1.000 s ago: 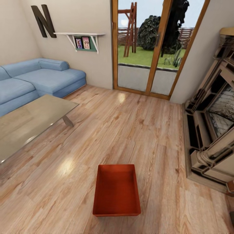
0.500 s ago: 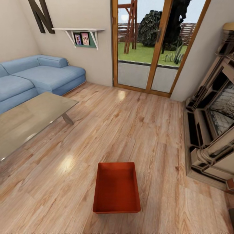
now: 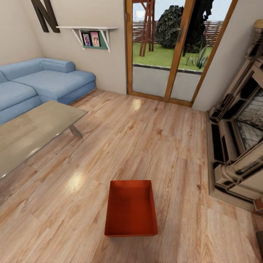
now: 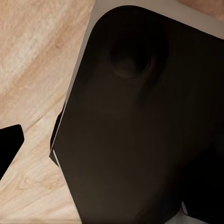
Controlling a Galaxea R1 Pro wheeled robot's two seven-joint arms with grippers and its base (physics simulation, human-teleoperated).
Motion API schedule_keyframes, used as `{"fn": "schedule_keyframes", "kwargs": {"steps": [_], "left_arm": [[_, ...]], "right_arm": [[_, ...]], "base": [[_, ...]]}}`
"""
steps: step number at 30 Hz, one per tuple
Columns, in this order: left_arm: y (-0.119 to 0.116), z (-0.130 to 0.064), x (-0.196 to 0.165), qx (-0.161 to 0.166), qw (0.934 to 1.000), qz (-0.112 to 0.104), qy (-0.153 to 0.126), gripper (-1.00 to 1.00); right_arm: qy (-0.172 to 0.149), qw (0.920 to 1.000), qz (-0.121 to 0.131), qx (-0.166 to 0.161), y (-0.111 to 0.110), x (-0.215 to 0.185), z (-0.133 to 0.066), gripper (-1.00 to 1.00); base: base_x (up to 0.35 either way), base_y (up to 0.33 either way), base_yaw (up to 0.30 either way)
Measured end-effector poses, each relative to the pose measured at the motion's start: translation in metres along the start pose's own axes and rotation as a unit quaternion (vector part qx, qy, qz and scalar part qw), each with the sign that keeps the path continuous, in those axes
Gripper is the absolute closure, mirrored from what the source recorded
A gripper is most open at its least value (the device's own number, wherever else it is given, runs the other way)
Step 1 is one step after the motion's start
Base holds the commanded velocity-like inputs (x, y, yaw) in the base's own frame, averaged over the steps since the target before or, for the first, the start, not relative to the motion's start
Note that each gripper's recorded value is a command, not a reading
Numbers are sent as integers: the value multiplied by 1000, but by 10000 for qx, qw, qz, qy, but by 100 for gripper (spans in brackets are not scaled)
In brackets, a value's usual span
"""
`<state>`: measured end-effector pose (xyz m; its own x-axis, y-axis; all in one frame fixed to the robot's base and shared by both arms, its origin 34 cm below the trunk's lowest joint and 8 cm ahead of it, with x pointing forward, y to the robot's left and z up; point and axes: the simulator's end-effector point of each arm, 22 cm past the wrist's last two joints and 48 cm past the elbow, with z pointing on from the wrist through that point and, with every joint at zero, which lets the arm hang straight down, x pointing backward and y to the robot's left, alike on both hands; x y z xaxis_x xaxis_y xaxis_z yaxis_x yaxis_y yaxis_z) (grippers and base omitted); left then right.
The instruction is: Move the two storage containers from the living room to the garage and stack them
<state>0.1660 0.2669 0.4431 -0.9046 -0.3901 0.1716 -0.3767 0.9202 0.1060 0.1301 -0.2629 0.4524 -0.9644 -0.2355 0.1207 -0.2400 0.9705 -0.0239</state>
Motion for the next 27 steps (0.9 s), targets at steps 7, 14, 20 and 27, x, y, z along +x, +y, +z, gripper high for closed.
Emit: {"fn": "schedule_keyframes", "kwargs": {"steps": [7,14,20,27], "left_arm": [[2,1,2,-18,10000,1,7,-100],[2,1,2,-22,10000,-5,1,-100],[3,1,2,-26,10000,-7,-2,-100],[3,1,2,-26,10000,-8,-1,-100]], "right_arm": [[31,10000,-5,-18,2,3,0,-100],[35,10000,-31,-20,1,3,0,-100],[30,10000,-45,-32,2,3,0,-100],[2,10000,-20,-33,3,1,0,-100]], "base": [[0,0,0],[0,0,0],[0,0,0],[0,0,0]]}}
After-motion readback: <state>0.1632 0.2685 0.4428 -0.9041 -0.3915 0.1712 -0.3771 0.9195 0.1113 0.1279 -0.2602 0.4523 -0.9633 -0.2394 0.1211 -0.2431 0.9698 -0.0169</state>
